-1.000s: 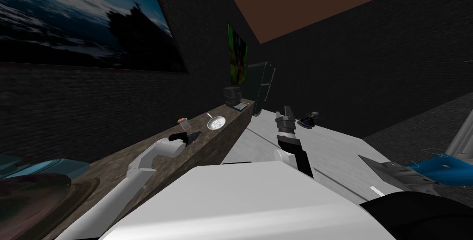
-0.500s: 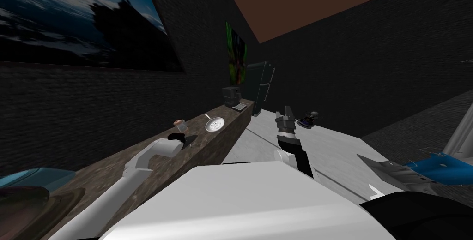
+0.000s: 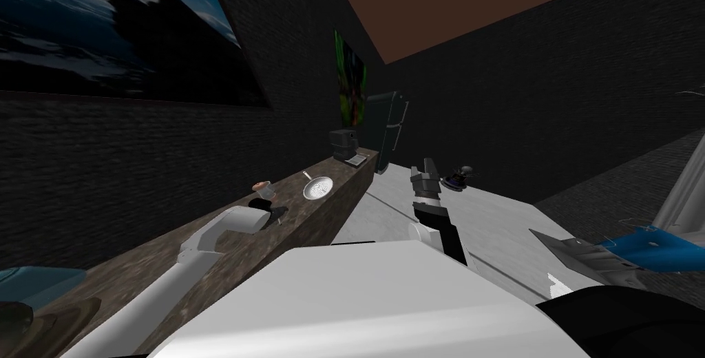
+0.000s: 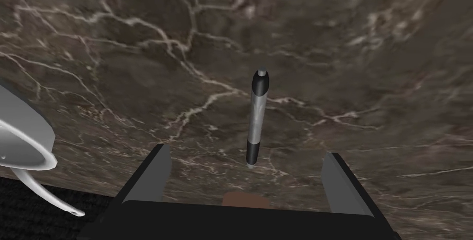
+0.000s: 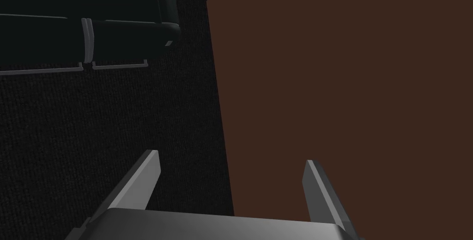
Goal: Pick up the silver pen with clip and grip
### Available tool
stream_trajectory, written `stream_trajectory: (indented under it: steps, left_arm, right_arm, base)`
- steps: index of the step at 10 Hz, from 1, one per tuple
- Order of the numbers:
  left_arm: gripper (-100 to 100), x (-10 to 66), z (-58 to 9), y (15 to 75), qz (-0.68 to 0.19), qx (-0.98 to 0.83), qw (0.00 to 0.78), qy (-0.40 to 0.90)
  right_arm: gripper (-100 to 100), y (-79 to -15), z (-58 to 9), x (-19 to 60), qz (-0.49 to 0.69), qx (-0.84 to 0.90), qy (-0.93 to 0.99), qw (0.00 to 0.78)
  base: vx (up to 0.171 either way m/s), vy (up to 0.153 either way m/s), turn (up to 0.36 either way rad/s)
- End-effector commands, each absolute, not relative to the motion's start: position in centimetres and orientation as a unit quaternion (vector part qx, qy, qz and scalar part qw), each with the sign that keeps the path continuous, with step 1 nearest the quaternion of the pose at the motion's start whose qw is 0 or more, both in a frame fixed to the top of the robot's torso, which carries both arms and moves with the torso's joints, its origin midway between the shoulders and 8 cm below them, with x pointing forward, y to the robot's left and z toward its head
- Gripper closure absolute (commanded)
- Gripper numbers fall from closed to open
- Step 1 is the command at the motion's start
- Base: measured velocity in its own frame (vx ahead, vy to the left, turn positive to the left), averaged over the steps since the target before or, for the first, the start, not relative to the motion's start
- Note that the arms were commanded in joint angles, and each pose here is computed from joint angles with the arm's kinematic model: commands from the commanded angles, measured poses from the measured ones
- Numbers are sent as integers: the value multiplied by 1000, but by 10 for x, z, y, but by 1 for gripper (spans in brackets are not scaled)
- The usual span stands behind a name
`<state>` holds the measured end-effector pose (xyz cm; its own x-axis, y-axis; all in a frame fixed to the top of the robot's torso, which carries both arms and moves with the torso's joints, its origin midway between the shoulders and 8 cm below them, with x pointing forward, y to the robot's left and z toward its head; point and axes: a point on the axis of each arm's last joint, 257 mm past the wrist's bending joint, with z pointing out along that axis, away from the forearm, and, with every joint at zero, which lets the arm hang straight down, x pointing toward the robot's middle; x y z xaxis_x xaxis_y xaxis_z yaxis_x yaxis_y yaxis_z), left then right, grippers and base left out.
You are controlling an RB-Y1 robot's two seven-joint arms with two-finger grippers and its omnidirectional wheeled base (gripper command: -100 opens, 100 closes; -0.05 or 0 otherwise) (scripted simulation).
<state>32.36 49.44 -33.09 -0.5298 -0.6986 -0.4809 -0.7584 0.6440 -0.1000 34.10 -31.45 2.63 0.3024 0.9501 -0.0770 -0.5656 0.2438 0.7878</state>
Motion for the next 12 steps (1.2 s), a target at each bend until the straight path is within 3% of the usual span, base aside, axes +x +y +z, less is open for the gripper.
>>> stream_trajectory:
  steps: [1, 2, 3, 12]
  left_arm:
    - [-100, 324, -331, 494, 61, -418, 247, 872]
    - [0, 323, -331, 495, 62, -418, 245, 873]
    - [-100, 322, -333, 505, 51, -428, 239, 870]
    - [-100, 318, -338, 523, 40, -388, 226, 892]
  right_arm:
    - [0, -315, 26, 341, 516, 334, 287, 734]
    - [0, -315, 26, 341, 516, 334, 287, 734]
    - [0, -315, 26, 341, 516, 334, 287, 734]
    - [0, -314, 26, 341, 516, 334, 287, 734]
  base:
    - [14, -5, -2]
    - [0, 0, 0]
    - [143, -62, 382]
    - [78, -36, 111]
